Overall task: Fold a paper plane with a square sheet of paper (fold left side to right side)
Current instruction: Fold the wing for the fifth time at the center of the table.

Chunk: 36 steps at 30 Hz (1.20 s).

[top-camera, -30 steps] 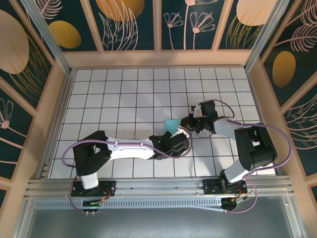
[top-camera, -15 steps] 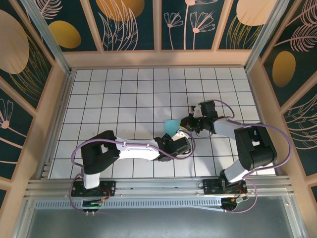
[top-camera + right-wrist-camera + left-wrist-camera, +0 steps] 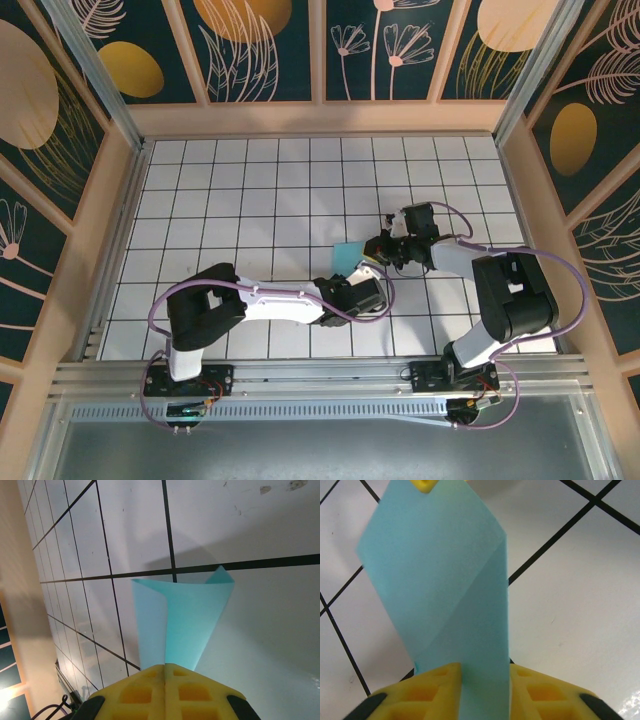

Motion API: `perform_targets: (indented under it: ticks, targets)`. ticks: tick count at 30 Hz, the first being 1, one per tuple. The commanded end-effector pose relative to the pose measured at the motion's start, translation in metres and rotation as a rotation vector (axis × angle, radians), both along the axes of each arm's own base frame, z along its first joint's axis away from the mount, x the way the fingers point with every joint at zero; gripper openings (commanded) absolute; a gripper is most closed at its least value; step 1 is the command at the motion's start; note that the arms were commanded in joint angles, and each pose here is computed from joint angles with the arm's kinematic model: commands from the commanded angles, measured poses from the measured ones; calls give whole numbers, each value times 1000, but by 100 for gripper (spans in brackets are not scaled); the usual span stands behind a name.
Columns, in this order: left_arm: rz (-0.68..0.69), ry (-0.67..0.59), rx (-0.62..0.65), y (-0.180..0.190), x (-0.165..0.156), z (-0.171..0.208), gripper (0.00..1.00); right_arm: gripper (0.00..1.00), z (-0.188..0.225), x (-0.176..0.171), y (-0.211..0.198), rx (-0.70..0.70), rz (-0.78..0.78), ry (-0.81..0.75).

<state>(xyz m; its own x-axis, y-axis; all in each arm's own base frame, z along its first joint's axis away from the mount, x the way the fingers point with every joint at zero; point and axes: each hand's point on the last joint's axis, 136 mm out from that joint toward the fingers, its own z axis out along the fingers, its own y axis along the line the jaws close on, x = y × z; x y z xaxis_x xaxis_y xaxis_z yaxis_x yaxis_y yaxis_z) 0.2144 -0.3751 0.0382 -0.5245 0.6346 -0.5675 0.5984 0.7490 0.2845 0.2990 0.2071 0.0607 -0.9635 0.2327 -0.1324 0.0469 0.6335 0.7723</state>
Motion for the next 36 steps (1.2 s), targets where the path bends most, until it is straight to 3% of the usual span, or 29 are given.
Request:
perform_targets:
  ticks: [1, 7, 14, 24, 28, 36]
  targets:
    - [31, -11, -5, 5, -1, -7, 22, 0, 2, 4, -3, -4, -19, -14]
    - [59, 0, -54, 7, -3, -11, 12, 19, 14, 10, -21, -40, -76, -62]
    - [61, 37, -150, -1, -5, -7, 8, 41, 36, 17, -82, -155, -244, -155]
    - [59, 258, -440, -5, -1, 3, 2, 54, 66, 6, -140, -202, -360, -283]
    - [55, 379, -568, -7, 1, 10, 0, 59, 65, -1, -133, -164, -320, -310]
    - [107, 606, -727, -16, 5, 1, 0, 59, 49, -13, -109, -73, -243, -284]
